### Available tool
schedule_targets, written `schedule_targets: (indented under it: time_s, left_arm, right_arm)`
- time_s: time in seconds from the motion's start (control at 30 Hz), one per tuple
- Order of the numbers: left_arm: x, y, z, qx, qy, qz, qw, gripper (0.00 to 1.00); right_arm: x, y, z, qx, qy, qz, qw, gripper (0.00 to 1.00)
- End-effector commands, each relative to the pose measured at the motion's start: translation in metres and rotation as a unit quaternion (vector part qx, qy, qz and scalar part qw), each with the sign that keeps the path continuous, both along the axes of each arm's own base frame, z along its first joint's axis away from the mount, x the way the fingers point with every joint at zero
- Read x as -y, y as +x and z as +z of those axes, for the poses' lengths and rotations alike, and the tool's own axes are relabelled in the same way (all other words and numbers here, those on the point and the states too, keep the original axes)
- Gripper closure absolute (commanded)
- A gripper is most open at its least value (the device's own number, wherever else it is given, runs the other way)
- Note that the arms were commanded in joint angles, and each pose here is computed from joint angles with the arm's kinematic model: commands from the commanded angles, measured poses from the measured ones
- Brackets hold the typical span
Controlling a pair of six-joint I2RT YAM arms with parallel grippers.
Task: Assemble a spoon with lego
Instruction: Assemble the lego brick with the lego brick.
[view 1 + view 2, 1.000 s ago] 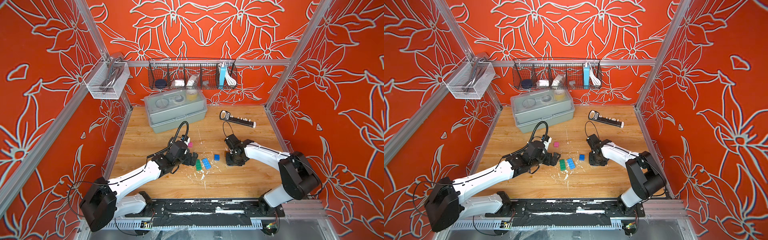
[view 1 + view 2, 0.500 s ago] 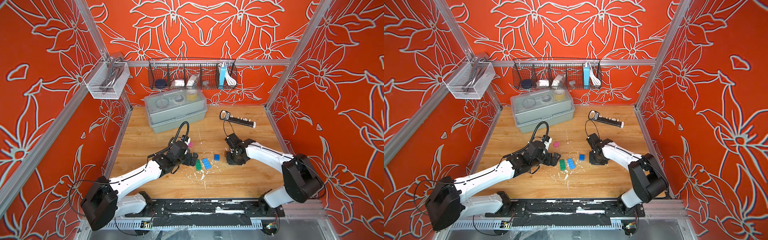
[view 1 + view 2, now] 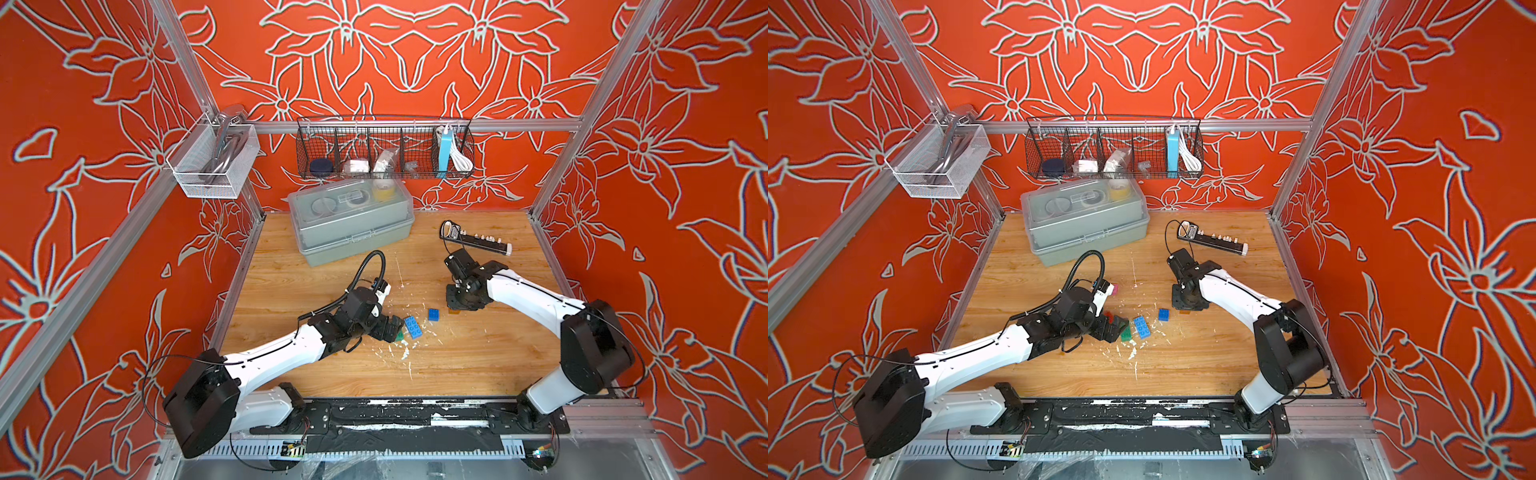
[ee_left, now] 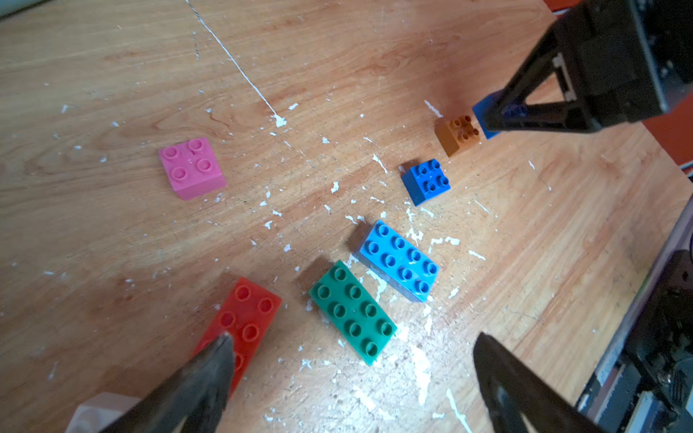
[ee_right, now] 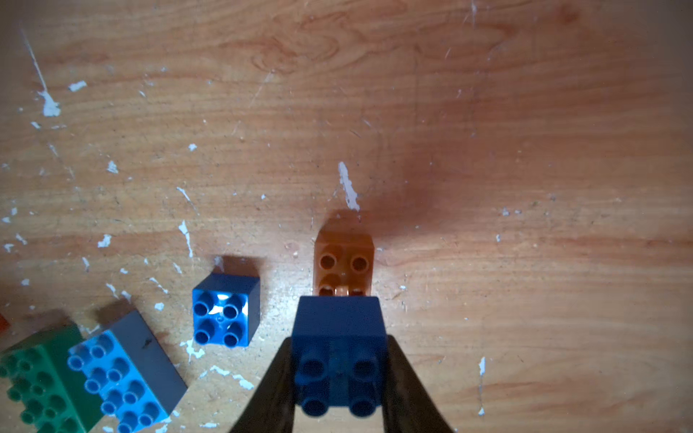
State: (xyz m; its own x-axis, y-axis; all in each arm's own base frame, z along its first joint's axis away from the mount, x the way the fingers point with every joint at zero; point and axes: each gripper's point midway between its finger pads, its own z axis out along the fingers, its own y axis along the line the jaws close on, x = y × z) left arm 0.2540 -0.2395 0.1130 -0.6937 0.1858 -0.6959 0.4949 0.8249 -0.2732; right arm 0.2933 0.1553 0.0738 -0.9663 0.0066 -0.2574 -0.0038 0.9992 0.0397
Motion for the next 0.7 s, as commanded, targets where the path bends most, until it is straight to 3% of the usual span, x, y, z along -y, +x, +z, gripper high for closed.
schedule_targets:
  time_s: [0.0,0.67]
  left_arm:
    - [0.008,0.001,0.003,0.011,-0.005,-0.018,1.000,0.02]
    - [0.006,0.002,-0.007,0.005,0.011,-0.016,1.000,0.02]
  right_arm:
    - [0.001,0.006,0.000,0.000,-0.022,0.004,1.000,0.87]
    - [0.000,0.006,-0.027,-0.030,-0.035,0.007,0.999,0.87]
